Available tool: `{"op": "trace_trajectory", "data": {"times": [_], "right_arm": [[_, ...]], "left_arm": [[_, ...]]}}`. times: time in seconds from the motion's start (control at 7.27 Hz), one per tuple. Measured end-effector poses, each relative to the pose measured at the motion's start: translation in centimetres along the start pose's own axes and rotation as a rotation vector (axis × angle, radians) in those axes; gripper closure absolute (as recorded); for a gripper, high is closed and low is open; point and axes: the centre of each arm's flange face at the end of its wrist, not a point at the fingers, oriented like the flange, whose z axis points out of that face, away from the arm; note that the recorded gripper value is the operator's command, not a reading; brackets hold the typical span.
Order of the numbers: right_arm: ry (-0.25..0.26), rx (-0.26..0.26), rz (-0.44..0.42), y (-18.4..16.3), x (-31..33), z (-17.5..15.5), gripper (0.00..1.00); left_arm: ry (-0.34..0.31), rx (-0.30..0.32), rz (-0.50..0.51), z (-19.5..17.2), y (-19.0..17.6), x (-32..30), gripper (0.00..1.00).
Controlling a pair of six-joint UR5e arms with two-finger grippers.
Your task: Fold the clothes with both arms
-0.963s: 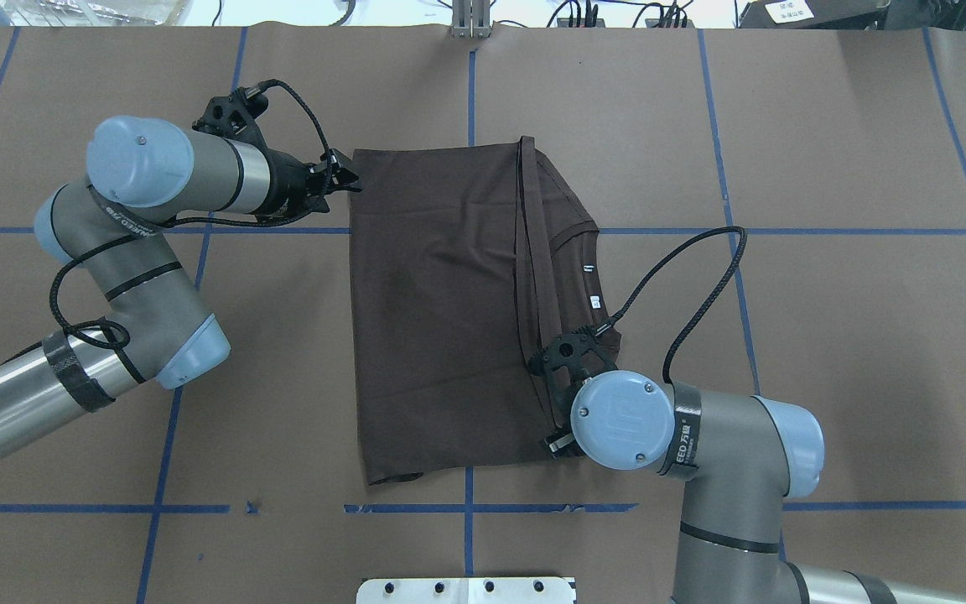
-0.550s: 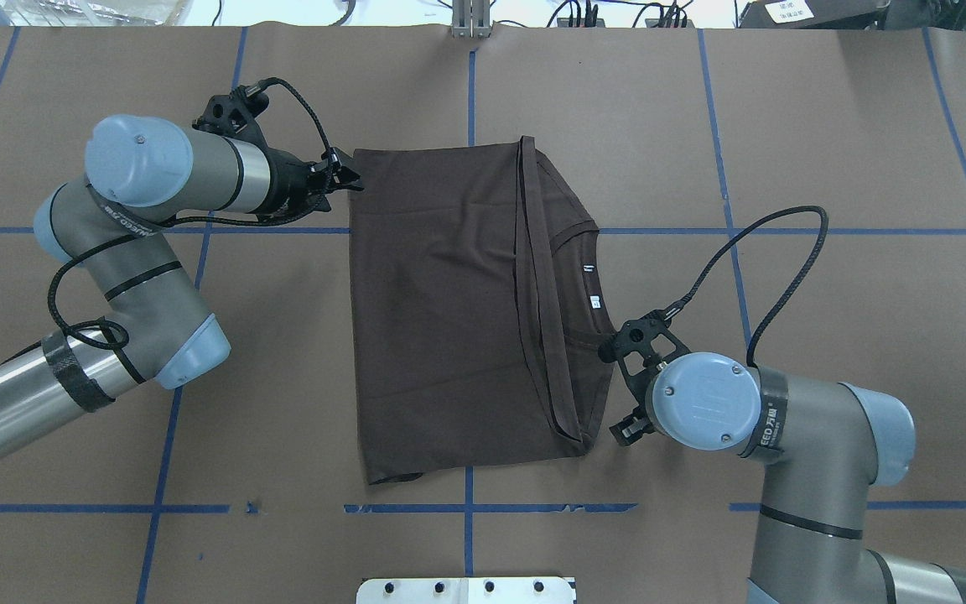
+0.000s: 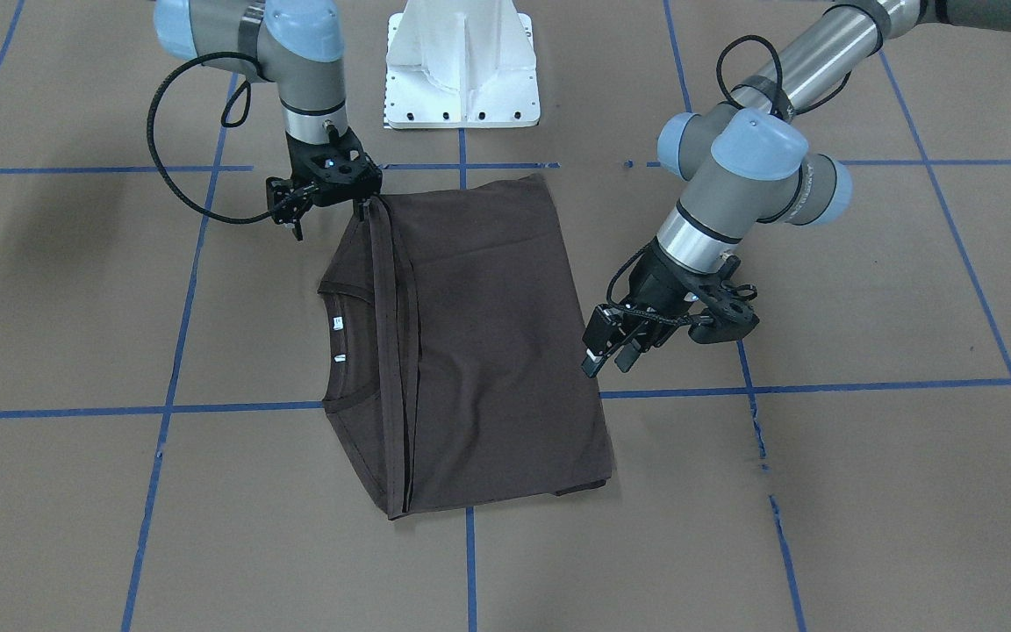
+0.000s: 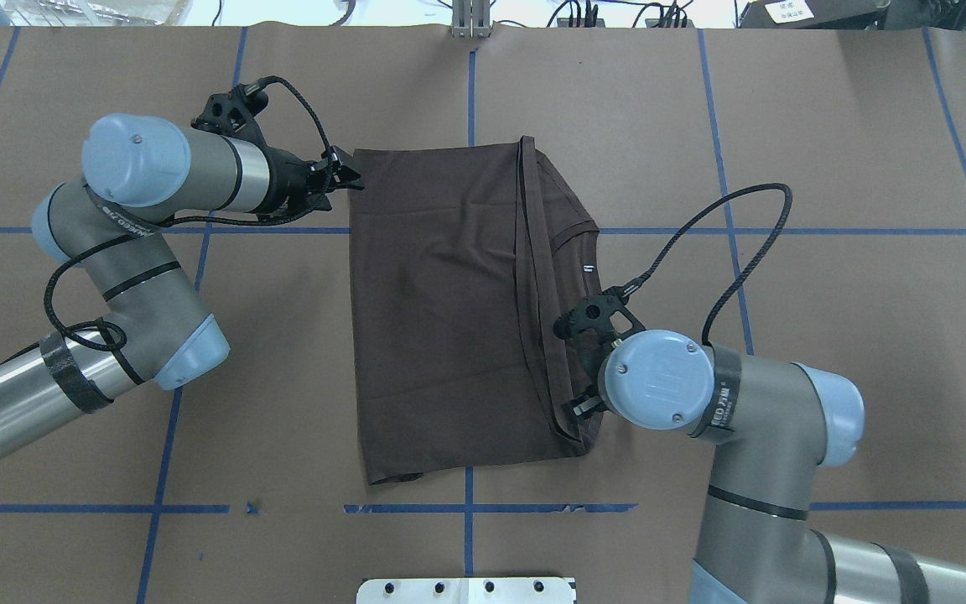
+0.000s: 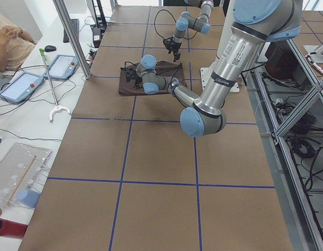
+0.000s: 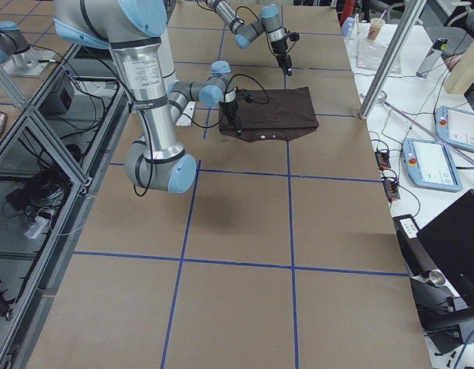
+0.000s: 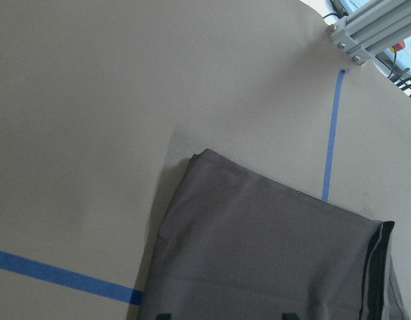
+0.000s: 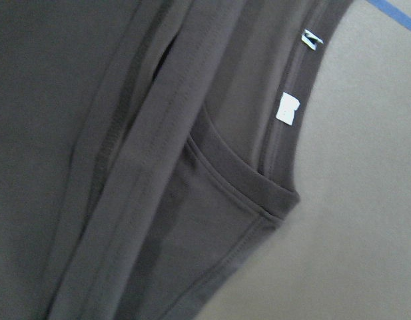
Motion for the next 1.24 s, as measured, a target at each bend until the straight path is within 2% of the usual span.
{"op": "trace_trajectory", "data": {"times": [0.28,0.83,1.24], "right_arm": [[-0.007,-0.005,0.015,-1.3,-2.7,0.7,0.0],[-0.019,-0.031,-0.002,0.4,-5.1,1.4,0.0],[0.001,-0.043,-0.007,0.6,-4.0,2.3,0.0]], "left_arm": [[0.001,0.0,0.0,0.0,0.0,0.0,0.36],[0.002,0.0,-0.001,-0.1,0.0,0.1,0.36],[0.0,-0.001,-0.001,-0.2,0.1,-0.3,0.36]]}}
